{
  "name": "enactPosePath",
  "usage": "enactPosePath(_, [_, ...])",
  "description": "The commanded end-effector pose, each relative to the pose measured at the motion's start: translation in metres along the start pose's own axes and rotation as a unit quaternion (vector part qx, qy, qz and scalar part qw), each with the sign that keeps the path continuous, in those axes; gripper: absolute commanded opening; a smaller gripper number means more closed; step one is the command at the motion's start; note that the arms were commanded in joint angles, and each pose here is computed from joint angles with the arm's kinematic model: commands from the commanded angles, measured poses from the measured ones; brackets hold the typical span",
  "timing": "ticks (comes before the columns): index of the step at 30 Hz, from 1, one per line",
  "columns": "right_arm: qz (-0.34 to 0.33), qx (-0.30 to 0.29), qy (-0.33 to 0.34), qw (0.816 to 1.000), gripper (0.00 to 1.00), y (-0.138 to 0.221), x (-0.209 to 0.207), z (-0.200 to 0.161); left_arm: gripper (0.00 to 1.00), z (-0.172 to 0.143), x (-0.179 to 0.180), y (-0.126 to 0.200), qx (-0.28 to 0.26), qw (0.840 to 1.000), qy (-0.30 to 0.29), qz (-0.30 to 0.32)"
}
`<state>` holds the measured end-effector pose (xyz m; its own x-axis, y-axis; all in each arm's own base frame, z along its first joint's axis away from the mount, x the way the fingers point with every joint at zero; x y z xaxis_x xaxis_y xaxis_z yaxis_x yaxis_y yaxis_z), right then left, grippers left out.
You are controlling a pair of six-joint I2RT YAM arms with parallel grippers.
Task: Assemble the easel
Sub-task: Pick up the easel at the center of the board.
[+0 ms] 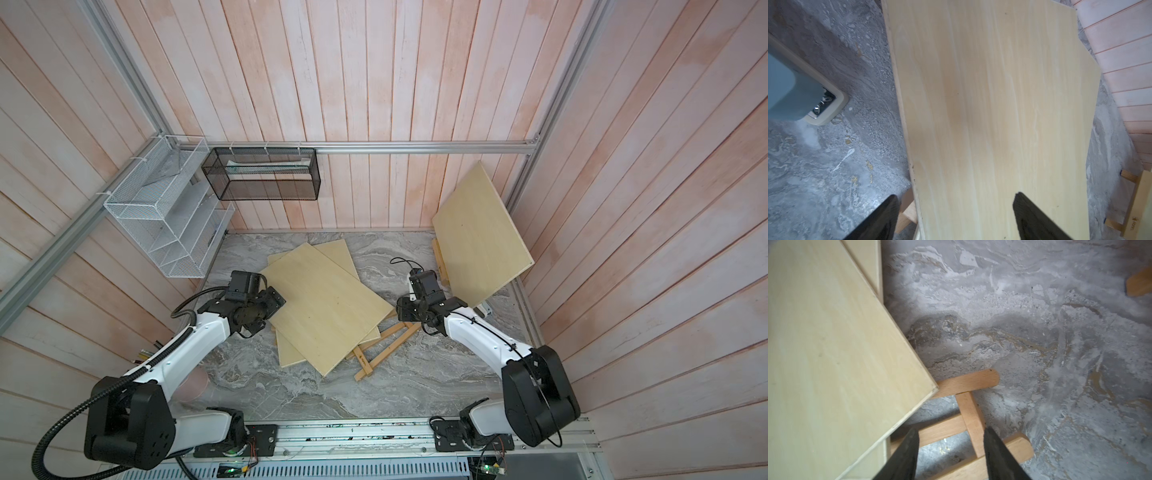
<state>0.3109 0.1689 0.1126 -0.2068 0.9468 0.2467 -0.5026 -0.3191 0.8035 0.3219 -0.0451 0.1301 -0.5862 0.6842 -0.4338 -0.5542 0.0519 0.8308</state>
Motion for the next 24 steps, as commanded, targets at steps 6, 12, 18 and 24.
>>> enactPosePath(6, [-0.032, 0.104, 0.033, 0.994, 0.45, -0.039, -0.015, -0.033, 0.87, 0.014, -0.015, 0.005, -0.022, 1.0, 0.004, -0.016])
enactPosePath(12, [-0.036, 0.122, 0.032, 0.991, 0.36, -0.051, -0.019, -0.044, 0.87, 0.011, -0.015, 0.001, -0.017, 1.0, 0.008, -0.018])
enactPosePath(18, [-0.066, 0.127, 0.047, 0.989, 0.19, -0.049, -0.028, -0.043, 0.87, 0.011, -0.018, 0.0, -0.016, 1.0, 0.007, -0.021])
enactPosePath(24, [-0.184, 0.106, 0.064, 0.975, 0.13, -0.007, -0.057, -0.022, 0.87, 0.01, -0.02, -0.002, -0.012, 1.0, 0.007, -0.023])
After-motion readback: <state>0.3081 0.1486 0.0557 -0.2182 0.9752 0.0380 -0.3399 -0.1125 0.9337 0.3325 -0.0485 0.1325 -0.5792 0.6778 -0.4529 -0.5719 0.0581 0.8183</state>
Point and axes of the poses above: each gripper's point midway between its finger pads, its own y axis back along the fingers, its own x axis along the line the jaws close on, z = x × y, the point moved 2 cm from there along y, back along the fingers, and after that the axes turned 3 degrees about y, right-handed, at the moved point
